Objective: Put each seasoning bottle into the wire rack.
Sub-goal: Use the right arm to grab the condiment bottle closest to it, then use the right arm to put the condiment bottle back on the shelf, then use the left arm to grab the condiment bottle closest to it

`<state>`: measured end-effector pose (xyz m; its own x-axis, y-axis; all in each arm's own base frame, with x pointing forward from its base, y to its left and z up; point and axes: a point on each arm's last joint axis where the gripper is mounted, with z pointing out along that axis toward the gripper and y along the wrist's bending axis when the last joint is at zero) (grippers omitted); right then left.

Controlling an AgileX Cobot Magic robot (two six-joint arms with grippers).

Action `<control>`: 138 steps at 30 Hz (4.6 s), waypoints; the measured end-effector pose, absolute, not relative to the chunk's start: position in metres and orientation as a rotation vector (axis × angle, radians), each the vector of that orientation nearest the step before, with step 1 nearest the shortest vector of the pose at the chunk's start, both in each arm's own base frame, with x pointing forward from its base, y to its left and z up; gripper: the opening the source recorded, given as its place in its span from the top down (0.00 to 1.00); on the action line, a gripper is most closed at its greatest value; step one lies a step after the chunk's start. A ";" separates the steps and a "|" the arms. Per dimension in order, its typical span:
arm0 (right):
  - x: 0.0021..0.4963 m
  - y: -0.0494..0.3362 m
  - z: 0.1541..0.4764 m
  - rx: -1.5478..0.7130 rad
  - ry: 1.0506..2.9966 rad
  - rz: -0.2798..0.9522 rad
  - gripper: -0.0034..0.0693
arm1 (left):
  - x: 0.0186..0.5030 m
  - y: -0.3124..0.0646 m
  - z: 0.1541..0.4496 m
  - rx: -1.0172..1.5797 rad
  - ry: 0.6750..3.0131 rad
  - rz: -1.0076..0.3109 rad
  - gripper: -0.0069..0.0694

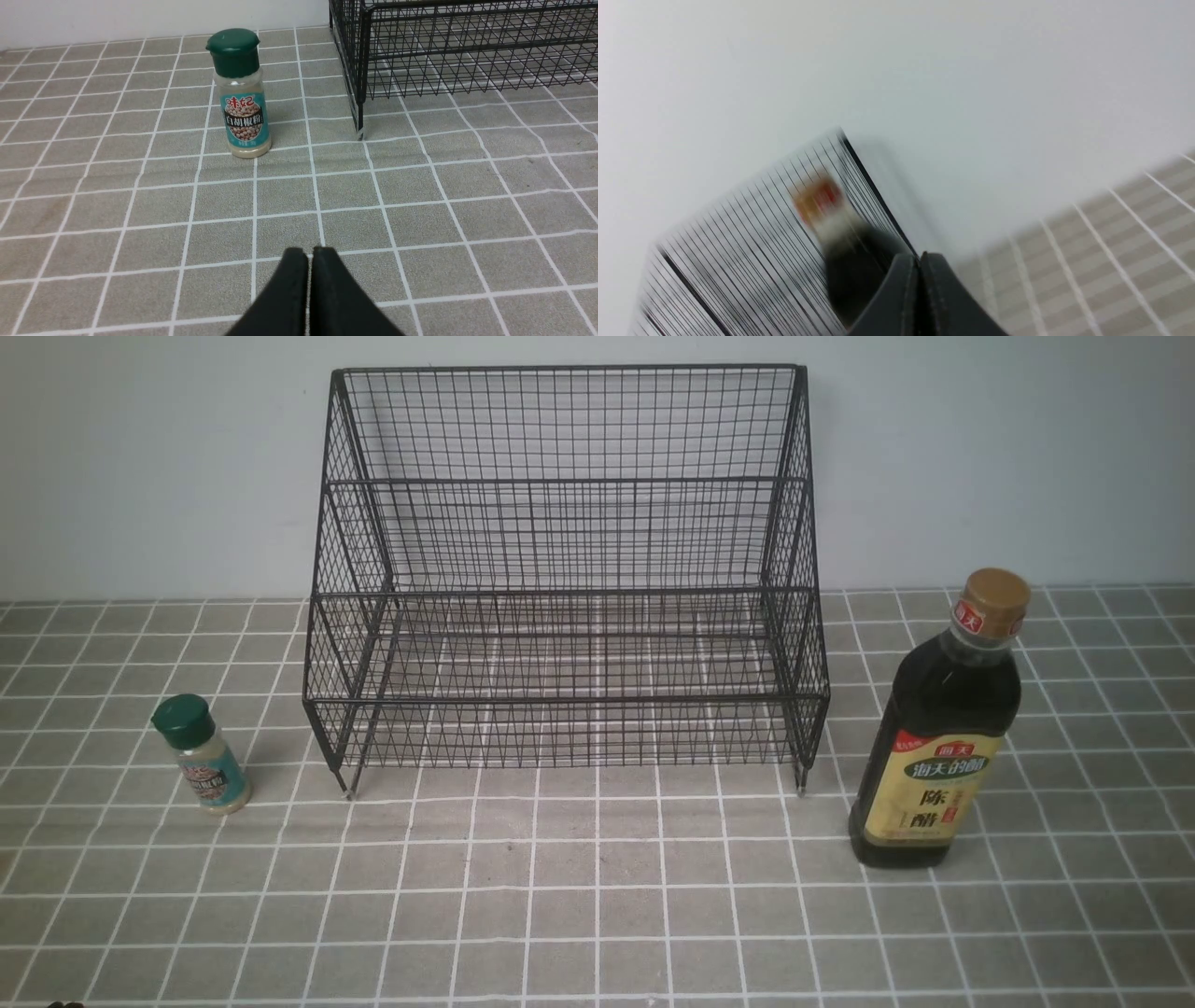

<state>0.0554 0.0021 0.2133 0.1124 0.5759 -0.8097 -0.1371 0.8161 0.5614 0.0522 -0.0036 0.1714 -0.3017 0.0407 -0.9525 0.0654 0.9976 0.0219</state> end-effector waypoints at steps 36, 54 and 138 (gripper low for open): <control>0.220 0.077 0.345 -0.320 2.001 0.235 0.24 | 0.052 -0.004 0.171 0.077 1.878 -0.024 0.92; 0.262 0.089 0.300 -0.372 2.146 0.164 0.49 | 0.052 -0.004 0.171 0.077 1.878 -0.024 0.92; 0.206 0.092 0.513 -0.421 2.076 0.210 0.83 | 0.052 -0.004 0.171 0.077 1.878 -0.024 0.92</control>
